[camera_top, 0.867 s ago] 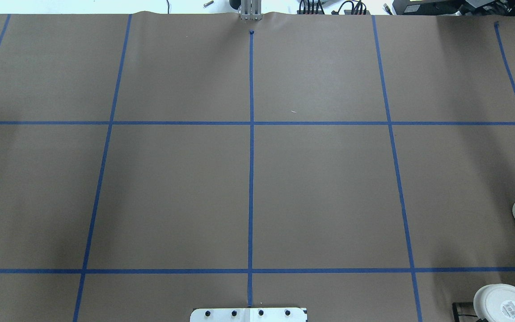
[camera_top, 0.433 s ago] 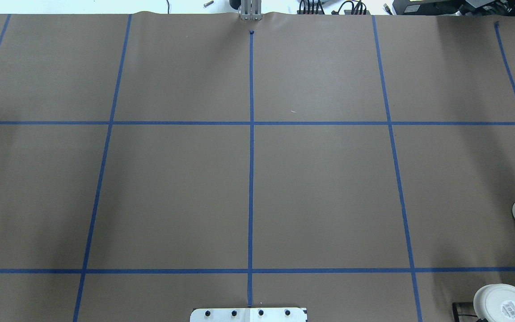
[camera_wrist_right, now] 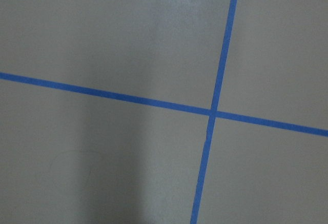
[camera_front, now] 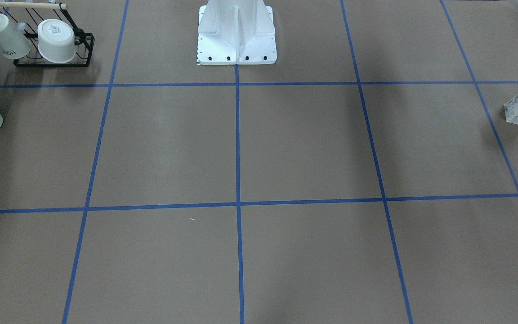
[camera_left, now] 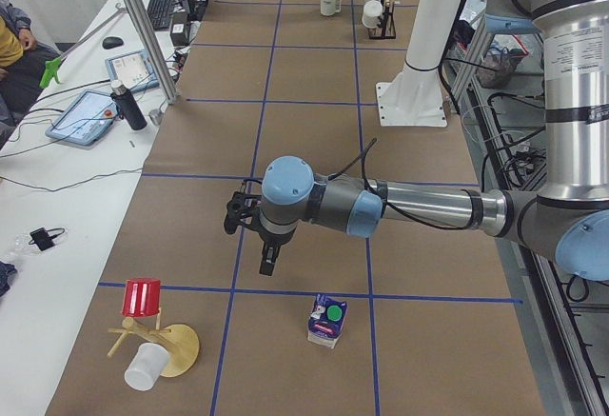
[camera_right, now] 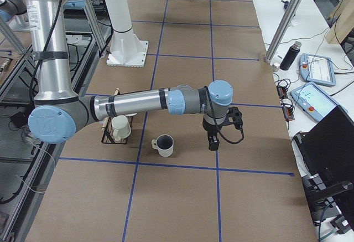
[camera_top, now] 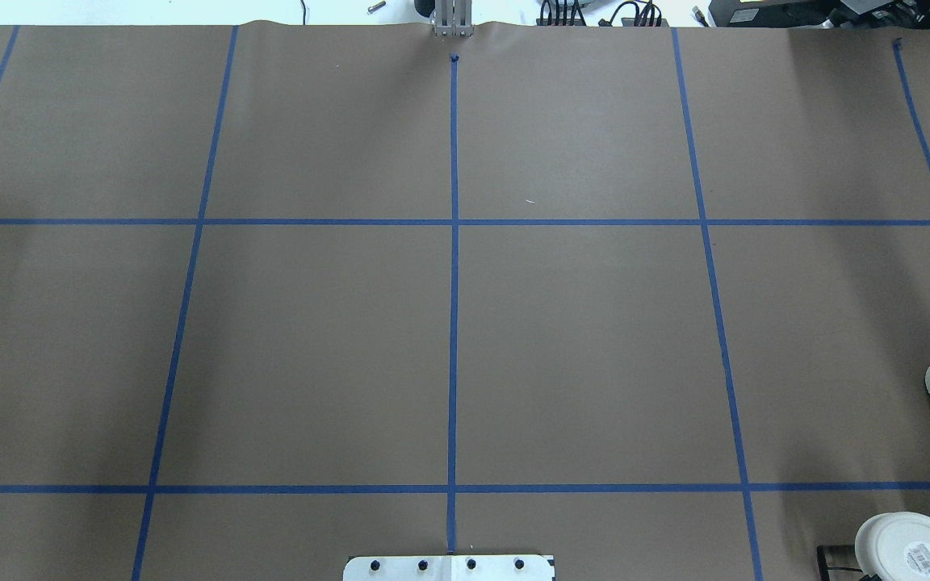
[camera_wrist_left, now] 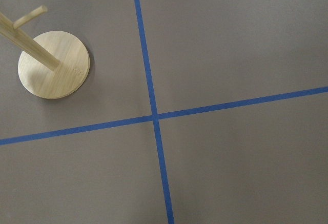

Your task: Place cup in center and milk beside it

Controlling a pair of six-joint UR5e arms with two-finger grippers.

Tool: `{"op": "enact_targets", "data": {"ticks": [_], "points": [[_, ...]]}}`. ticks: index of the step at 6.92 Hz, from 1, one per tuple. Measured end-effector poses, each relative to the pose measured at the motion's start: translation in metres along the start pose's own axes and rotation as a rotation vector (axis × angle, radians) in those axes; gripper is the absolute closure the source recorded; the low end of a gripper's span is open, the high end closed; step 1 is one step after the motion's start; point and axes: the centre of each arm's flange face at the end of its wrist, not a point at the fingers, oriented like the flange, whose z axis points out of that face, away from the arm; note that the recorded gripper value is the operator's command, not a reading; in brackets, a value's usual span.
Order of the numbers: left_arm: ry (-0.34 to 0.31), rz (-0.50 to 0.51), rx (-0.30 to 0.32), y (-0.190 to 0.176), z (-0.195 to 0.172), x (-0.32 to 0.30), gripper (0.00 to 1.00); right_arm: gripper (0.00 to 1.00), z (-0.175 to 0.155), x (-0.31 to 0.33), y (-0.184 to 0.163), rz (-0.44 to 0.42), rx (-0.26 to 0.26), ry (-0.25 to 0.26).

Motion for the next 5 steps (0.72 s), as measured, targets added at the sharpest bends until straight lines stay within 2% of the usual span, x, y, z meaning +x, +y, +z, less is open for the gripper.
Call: {"op": "enact_targets", "data": {"ticks": [1,3,5], "points": [[0.003,-0.024,-0.001,0.004,-0.001,0.001,0.01,0.00,0.009,-0.006,0.029,-0.001,-0.023,-0.005],[0.004,-0.049,-0.003,0.007,0.001,0.000,0.01,0.00,0.038,-0.020,0.079,-0.005,-0.104,-0.025],[0.004,-0.074,0.006,0.004,0.000,0.001,0.01,0.00,0.064,-0.016,0.118,-0.028,-0.135,-0.037]]}}
